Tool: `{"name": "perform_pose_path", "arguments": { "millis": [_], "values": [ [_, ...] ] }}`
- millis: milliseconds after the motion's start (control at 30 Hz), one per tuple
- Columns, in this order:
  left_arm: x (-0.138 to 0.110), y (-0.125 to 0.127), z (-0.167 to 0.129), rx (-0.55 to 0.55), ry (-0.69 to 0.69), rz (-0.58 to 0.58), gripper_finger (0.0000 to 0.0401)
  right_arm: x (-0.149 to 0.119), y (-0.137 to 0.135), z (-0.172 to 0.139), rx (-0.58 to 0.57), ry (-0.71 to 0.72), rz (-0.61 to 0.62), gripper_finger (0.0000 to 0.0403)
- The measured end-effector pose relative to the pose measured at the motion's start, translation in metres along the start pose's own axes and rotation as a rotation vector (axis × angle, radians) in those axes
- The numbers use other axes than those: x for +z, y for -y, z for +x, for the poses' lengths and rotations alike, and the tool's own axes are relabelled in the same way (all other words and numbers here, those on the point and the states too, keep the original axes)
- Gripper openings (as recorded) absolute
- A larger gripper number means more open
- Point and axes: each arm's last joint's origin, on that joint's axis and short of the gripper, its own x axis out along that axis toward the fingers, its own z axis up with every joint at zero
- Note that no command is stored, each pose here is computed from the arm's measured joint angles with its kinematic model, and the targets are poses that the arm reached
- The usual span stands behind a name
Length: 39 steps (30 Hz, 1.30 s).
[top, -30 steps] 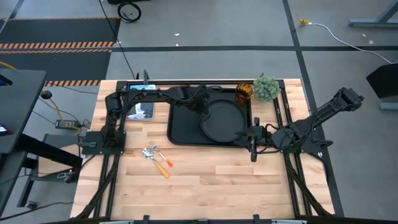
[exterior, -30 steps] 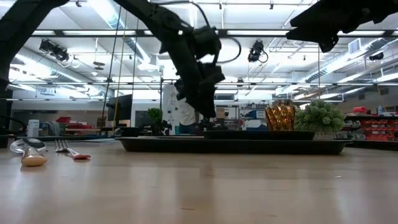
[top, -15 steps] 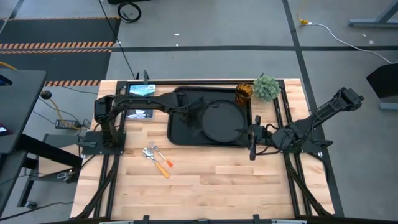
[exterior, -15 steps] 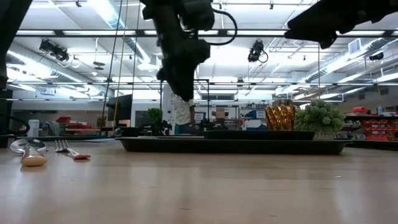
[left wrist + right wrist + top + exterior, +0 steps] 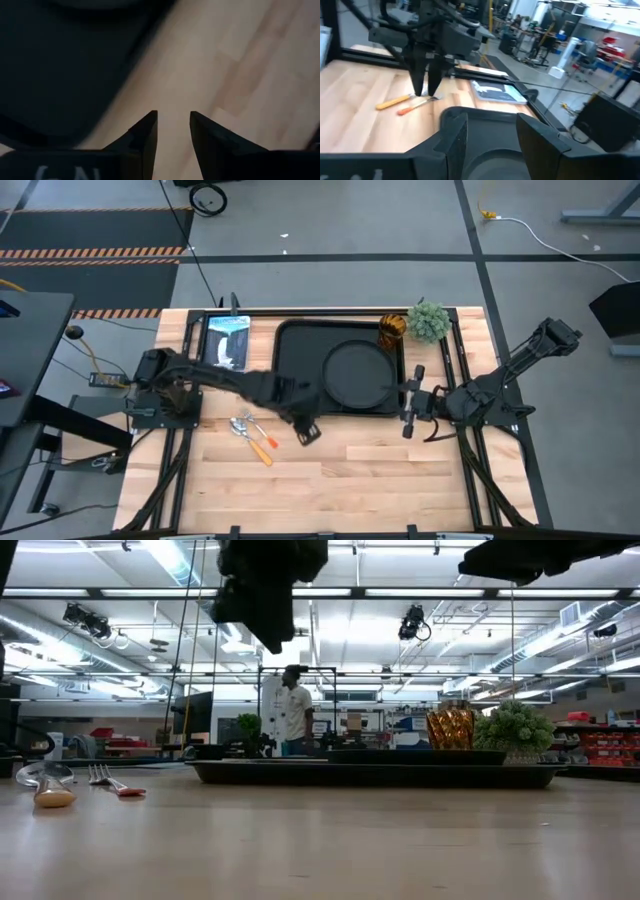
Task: Pick and place plate/cup/fork/spoon on tray
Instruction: Put the orange fork on the black serving tray to the left of the black plate
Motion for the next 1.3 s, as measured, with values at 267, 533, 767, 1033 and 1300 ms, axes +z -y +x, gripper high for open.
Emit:
{"name": "perform_pose_path", "arguments": {
  "millis": [267, 533, 767, 1033, 1300],
  "values": [
    [-0.047, 0.04, 0.0, 0.058, 0.033, -0.177, 0.0123, -0.006, -0.01, 0.006, 0.135, -0.016, -0.04, 0.0175],
    [-0.089, 0.062, -0.008, 0.145, 0.125, -0.509, 0.0122, -0.012, -0.016, 0.008, 0.221, -0.049, -0.093, 0.0175],
    [-0.118, 0.055, 0.007, 0.423, 0.118, -0.72, 0.0106, -0.013, -0.016, 0.005, 0.289, -0.056, -0.116, 0.0175],
    [-0.112, 0.05, 0.023, 0.478, 0.086, -0.779, 0.008, -0.011, -0.014, 0.001, 0.355, -0.036, -0.119, 0.0175],
    [-0.097, 0.041, 0.025, 0.496, 0.132, -0.768, 0.0022, -0.007, -0.007, -0.007, 0.417, -0.013, -0.104, 0.0175]
  ]
}}
